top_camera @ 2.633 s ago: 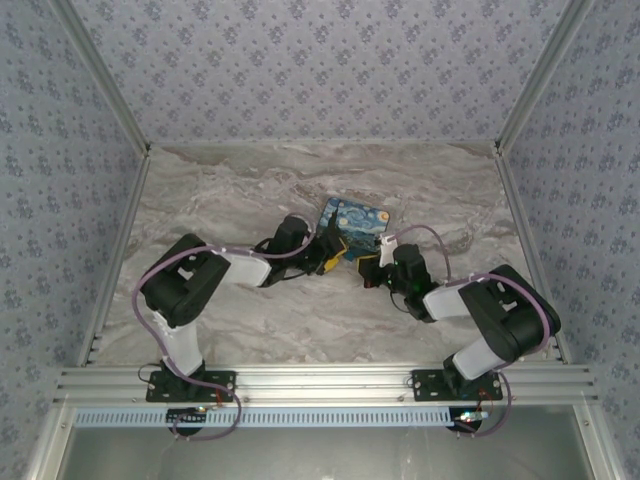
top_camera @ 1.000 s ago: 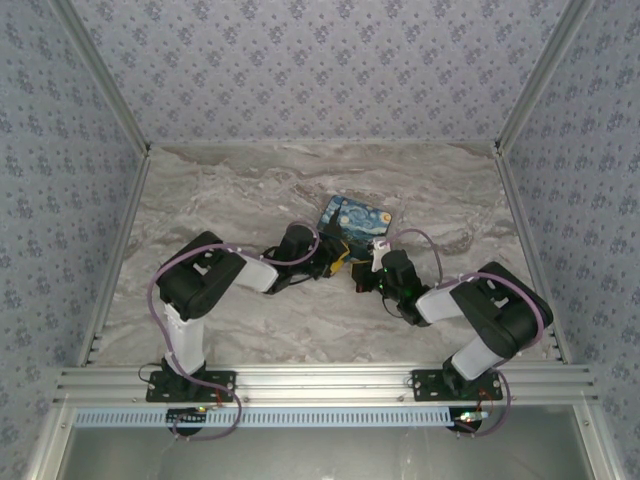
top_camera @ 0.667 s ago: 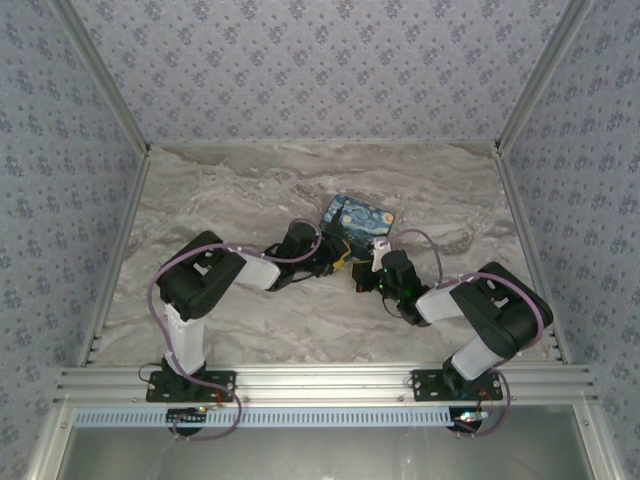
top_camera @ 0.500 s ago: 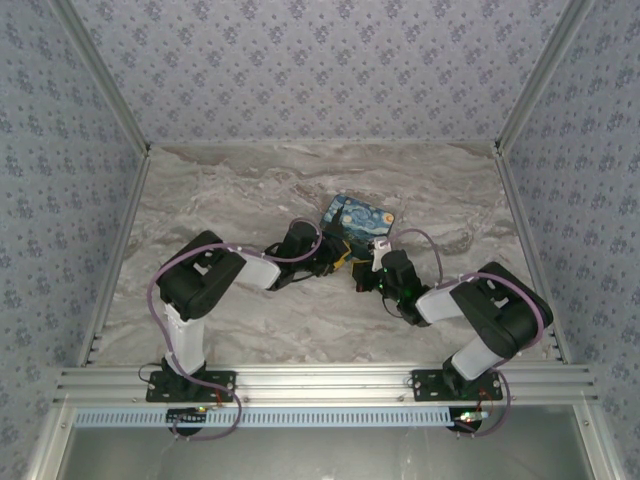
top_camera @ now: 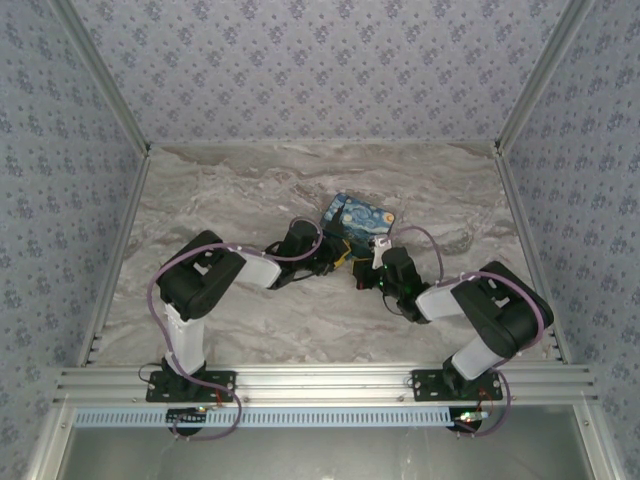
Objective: Unlock the padlock with the key
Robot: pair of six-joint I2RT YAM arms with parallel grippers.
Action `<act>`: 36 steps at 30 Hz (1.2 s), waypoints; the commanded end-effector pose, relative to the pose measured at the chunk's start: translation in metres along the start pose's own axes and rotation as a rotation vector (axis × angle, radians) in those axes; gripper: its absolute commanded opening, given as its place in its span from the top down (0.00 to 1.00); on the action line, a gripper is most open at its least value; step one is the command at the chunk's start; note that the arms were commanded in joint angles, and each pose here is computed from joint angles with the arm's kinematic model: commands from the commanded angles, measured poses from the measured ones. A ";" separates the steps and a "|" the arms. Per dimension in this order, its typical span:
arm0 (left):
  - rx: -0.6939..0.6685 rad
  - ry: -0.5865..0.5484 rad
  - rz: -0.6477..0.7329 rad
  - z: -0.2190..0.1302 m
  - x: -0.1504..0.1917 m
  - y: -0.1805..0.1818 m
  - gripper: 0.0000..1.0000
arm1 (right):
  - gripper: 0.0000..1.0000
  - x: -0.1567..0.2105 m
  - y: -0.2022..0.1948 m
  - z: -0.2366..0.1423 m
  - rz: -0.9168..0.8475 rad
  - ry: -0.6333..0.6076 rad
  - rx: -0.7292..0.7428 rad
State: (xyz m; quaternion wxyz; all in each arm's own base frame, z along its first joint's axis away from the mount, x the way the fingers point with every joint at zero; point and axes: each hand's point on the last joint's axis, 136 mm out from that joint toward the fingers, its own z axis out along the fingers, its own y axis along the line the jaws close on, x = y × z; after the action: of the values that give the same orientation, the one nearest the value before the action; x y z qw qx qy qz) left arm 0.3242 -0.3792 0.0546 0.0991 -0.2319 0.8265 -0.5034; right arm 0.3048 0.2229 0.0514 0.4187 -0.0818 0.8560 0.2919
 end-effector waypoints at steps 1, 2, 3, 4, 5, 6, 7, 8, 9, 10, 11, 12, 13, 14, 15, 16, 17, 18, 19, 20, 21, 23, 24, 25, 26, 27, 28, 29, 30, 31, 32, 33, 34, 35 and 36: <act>-0.041 0.054 0.021 0.009 0.015 0.011 0.75 | 1.00 -0.026 0.013 0.002 -0.022 -0.042 -0.051; -0.040 0.055 0.022 0.009 0.015 0.010 0.75 | 1.00 -0.029 0.013 0.002 -0.021 -0.044 -0.053; -0.043 0.055 0.020 0.009 0.015 0.012 0.75 | 1.00 -0.031 0.013 0.003 -0.019 -0.045 -0.052; -0.044 0.057 0.021 0.010 0.015 0.012 0.75 | 1.00 -0.031 0.013 0.003 -0.020 -0.043 -0.051; -0.042 0.057 0.020 0.010 0.015 0.011 0.75 | 1.00 -0.032 0.012 0.003 -0.019 -0.044 -0.051; -0.042 0.057 0.021 0.010 0.015 0.011 0.75 | 1.00 -0.034 0.012 0.004 -0.018 -0.045 -0.049; -0.042 0.056 0.021 0.010 0.015 0.011 0.75 | 1.00 -0.033 0.012 0.004 -0.017 -0.044 -0.050; -0.042 0.057 0.022 0.010 0.015 0.011 0.75 | 1.00 -0.033 0.012 0.005 -0.015 -0.044 -0.051; -0.041 0.057 0.024 0.010 0.015 0.010 0.75 | 1.00 -0.032 0.012 0.006 -0.013 -0.041 -0.051; -0.041 0.059 0.022 0.010 0.016 0.010 0.75 | 1.00 -0.032 0.013 0.007 -0.012 -0.042 -0.055; -0.040 0.060 0.024 0.010 0.016 0.009 0.75 | 1.00 -0.033 0.013 0.007 -0.007 -0.044 -0.057; -0.041 0.060 0.023 0.010 0.016 0.010 0.75 | 1.00 -0.034 0.014 0.007 -0.003 -0.048 -0.062; -0.042 0.059 0.023 0.010 0.016 0.010 0.75 | 1.00 -0.036 0.015 0.007 0.002 -0.053 -0.066; -0.041 0.059 0.023 0.010 0.016 0.010 0.75 | 1.00 -0.038 0.015 0.006 0.003 -0.058 -0.067; -0.043 0.062 0.023 0.010 0.016 0.010 0.75 | 1.00 -0.040 0.015 0.006 0.002 -0.061 -0.069; -0.044 0.063 0.023 0.011 0.016 0.011 0.75 | 1.00 -0.041 0.015 0.005 0.000 -0.062 -0.069; -0.046 0.064 0.023 0.011 0.016 0.010 0.75 | 1.00 -0.044 0.015 0.004 -0.003 -0.065 -0.067; -0.046 0.065 0.025 0.011 0.016 0.010 0.75 | 1.00 -0.045 0.016 0.004 -0.009 -0.062 -0.065; -0.051 0.067 0.025 0.012 0.017 0.011 0.73 | 1.00 -0.045 0.015 0.004 -0.013 -0.055 -0.061; -0.052 0.068 0.025 0.012 0.017 0.011 0.72 | 1.00 -0.045 0.016 0.005 -0.019 -0.051 -0.059; -0.053 0.069 0.026 0.012 0.017 0.010 0.71 | 1.00 -0.043 0.016 0.005 -0.023 -0.045 -0.055; -0.059 0.070 0.027 0.013 0.016 0.011 0.67 | 1.00 -0.038 0.015 0.006 -0.034 -0.033 -0.045; -0.061 0.073 0.028 0.013 0.018 0.011 0.66 | 1.00 -0.036 0.014 0.006 -0.039 -0.027 -0.038; -0.063 0.072 0.026 0.013 0.017 0.011 0.66 | 1.00 -0.035 0.014 0.007 -0.046 -0.024 -0.033; -0.069 0.073 0.022 0.014 0.017 0.012 0.65 | 1.00 -0.034 0.014 0.007 -0.051 -0.020 -0.028; -0.078 0.077 0.020 0.014 0.018 0.013 0.65 | 1.00 -0.034 0.014 0.007 -0.056 -0.022 -0.025; -0.080 0.077 0.019 0.014 0.018 0.014 0.65 | 1.00 -0.034 0.014 0.006 -0.059 -0.023 -0.023; -0.079 0.080 0.020 0.015 0.018 0.014 0.65 | 1.00 -0.035 0.014 0.006 -0.064 -0.025 -0.022; -0.081 0.082 0.018 0.016 0.018 0.014 0.65 | 1.00 -0.035 0.014 0.006 -0.068 -0.023 -0.019; -0.085 0.083 0.017 0.016 0.018 0.015 0.65 | 1.00 -0.035 0.015 0.006 -0.074 -0.022 -0.018; -0.087 0.086 0.017 0.017 0.018 0.015 0.65 | 1.00 -0.035 0.015 0.006 -0.080 -0.021 -0.016; -0.092 0.092 0.015 0.018 0.019 0.015 0.65 | 1.00 -0.036 0.015 0.005 -0.086 -0.021 -0.016; -0.097 0.096 0.013 0.018 0.020 0.016 0.65 | 1.00 -0.036 0.016 0.005 -0.090 -0.021 -0.017; -0.102 0.100 0.012 0.019 0.020 0.017 0.65 | 1.00 -0.036 0.016 0.005 -0.092 -0.022 -0.014; -0.103 0.102 0.010 0.020 0.020 0.018 0.65 | 1.00 -0.036 0.016 0.005 -0.094 -0.023 -0.011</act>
State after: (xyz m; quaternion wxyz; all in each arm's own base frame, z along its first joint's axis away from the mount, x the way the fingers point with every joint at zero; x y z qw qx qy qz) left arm 0.3319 -0.3891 0.0519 0.0909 -0.2287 0.8338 -0.4942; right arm 0.3128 0.2223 0.0510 0.3983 -0.1026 0.8714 0.2672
